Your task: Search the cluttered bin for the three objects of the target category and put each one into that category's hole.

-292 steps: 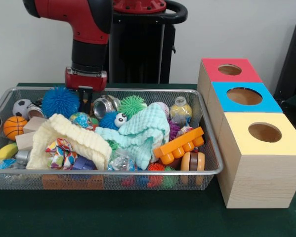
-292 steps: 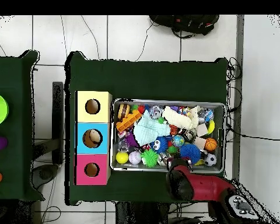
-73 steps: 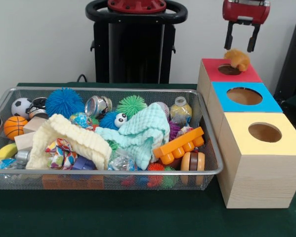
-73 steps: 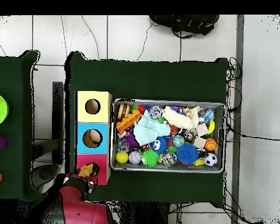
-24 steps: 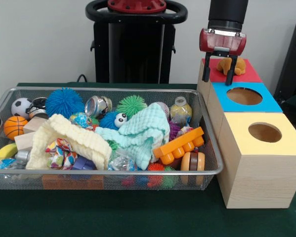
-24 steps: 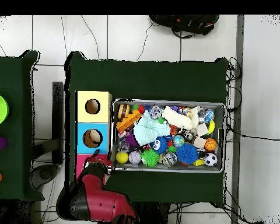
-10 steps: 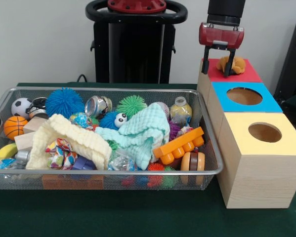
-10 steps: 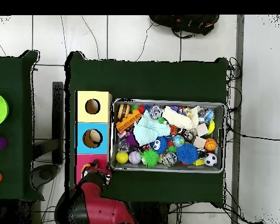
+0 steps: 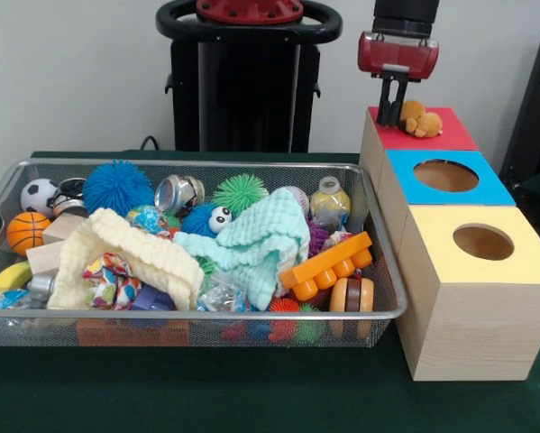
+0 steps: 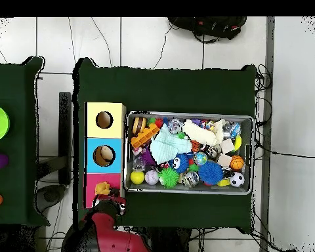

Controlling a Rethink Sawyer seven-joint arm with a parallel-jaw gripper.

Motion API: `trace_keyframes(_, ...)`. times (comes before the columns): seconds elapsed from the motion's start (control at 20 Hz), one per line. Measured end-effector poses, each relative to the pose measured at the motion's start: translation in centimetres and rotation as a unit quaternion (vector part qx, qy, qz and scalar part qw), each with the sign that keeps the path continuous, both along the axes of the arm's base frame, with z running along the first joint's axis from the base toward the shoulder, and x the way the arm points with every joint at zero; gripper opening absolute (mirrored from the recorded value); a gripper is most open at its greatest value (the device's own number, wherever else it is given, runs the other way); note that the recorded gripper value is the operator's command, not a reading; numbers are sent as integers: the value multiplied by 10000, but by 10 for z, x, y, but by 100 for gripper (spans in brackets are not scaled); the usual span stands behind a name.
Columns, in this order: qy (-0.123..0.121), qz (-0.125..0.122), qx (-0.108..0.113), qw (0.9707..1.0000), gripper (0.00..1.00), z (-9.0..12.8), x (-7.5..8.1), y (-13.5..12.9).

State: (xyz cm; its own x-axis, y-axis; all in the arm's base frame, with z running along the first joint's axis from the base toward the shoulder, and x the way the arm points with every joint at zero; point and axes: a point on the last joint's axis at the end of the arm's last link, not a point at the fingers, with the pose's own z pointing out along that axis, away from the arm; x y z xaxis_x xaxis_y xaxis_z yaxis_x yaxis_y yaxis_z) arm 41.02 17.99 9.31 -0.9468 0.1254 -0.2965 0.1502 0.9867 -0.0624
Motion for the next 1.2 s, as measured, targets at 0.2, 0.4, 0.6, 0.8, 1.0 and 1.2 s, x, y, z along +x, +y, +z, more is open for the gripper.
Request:
trace_keyframes(0.2, 29, -44, 30, 10000, 0, 2, -3, -3)
trace_keyframes(0.4, 46, -79, 39, 10000, 0, 2, -3, -5)
trace_keyframes(0.6, 61, -84, 46, 9999, 0, 2, -3, -5)
trace_keyframes(0.8, 157, -91, 78, 9998, 0, 5, -5, -4)
trace_keyframes(1.0, 316, -48, 117, 9994, 0, 8, -10, 1)
trace_keyframes(1.2, 522, 20, 185, 9985, 0, 16, -17, 10)
